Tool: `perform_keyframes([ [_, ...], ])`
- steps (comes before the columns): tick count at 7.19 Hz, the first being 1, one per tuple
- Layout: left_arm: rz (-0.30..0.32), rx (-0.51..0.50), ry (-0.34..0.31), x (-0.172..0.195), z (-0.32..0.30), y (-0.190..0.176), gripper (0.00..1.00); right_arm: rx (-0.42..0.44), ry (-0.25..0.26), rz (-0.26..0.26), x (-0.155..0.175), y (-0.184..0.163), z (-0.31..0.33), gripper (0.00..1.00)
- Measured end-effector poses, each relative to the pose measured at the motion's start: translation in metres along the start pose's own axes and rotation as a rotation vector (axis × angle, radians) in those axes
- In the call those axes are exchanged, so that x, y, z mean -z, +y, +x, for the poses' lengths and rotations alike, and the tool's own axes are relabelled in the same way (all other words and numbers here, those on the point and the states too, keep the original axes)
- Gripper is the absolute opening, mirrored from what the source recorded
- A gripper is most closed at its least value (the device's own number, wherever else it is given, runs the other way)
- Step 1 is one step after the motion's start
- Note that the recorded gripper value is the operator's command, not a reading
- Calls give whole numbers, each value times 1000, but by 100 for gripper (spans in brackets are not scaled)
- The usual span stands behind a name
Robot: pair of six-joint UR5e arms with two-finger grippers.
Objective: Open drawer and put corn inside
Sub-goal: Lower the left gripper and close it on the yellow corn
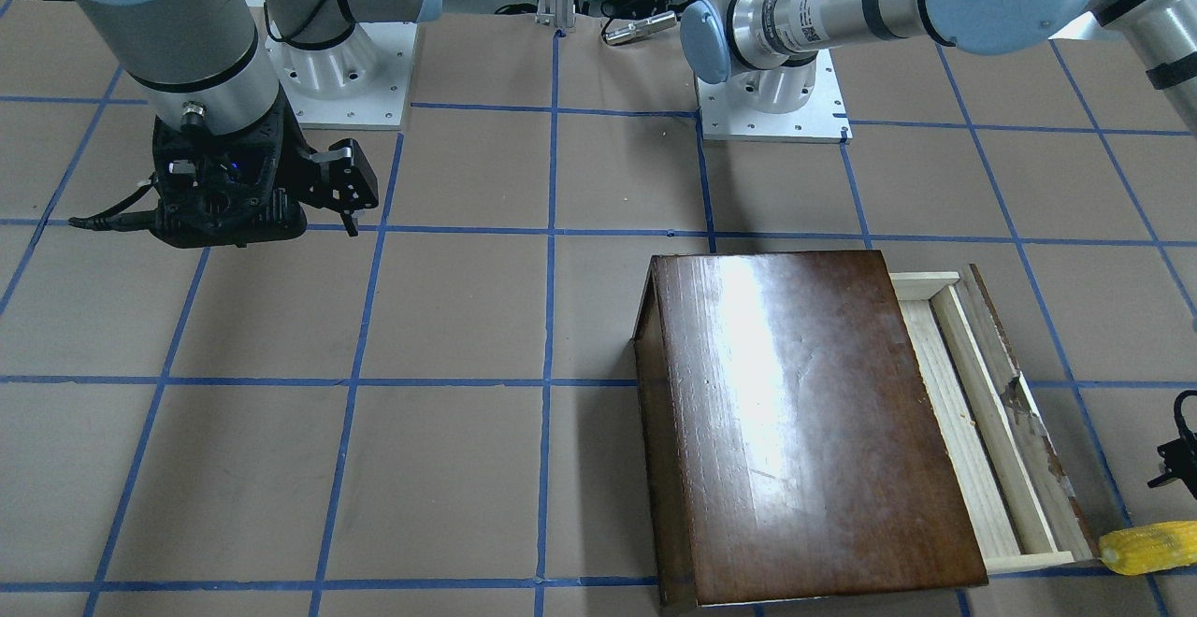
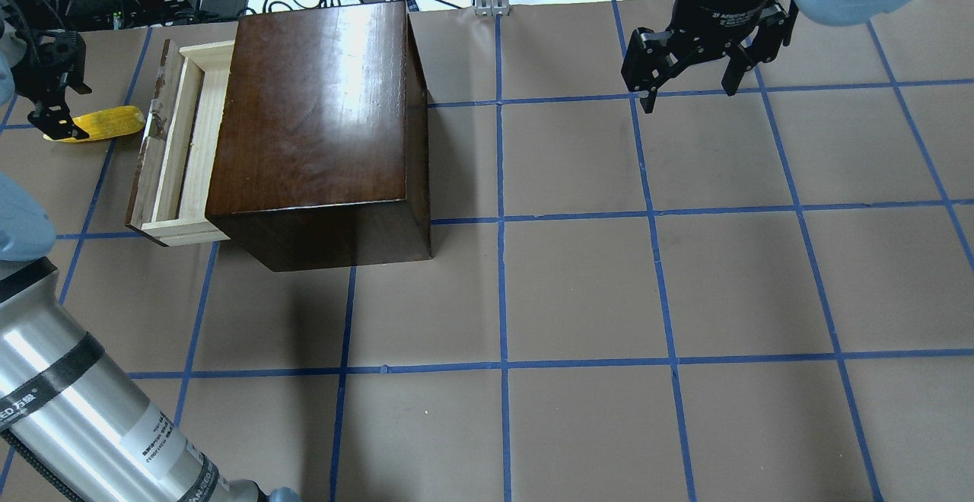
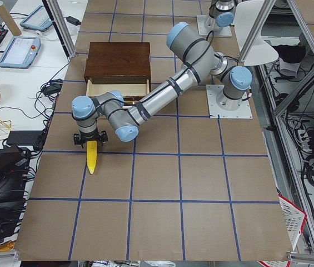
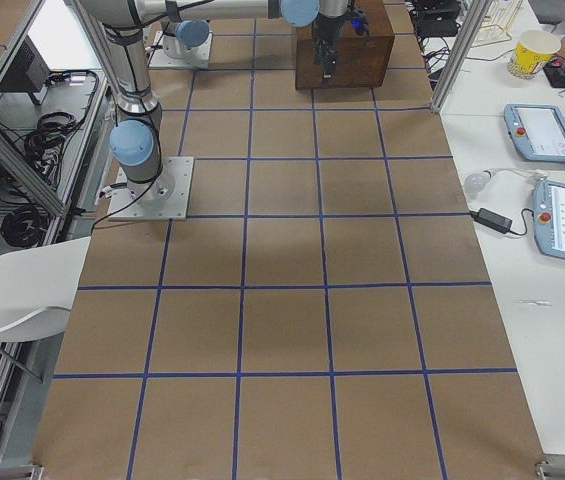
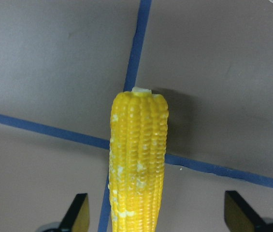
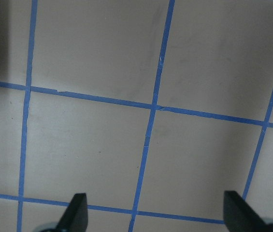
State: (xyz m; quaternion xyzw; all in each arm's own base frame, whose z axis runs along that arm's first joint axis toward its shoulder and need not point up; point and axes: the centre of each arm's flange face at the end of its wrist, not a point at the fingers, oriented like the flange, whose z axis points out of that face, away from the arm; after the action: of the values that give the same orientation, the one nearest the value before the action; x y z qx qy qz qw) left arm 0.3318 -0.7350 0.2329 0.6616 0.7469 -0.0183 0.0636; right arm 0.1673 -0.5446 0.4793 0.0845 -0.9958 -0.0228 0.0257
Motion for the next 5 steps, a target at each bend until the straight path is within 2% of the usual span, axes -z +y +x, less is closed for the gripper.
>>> perform_keyframes([
  [2,3,-107,11,-17,-1,1,98,0,0,1,0,0,0,100],
  [5,22,-123,28,-45,-4,2,97,0,0,1,0,0,0,100],
])
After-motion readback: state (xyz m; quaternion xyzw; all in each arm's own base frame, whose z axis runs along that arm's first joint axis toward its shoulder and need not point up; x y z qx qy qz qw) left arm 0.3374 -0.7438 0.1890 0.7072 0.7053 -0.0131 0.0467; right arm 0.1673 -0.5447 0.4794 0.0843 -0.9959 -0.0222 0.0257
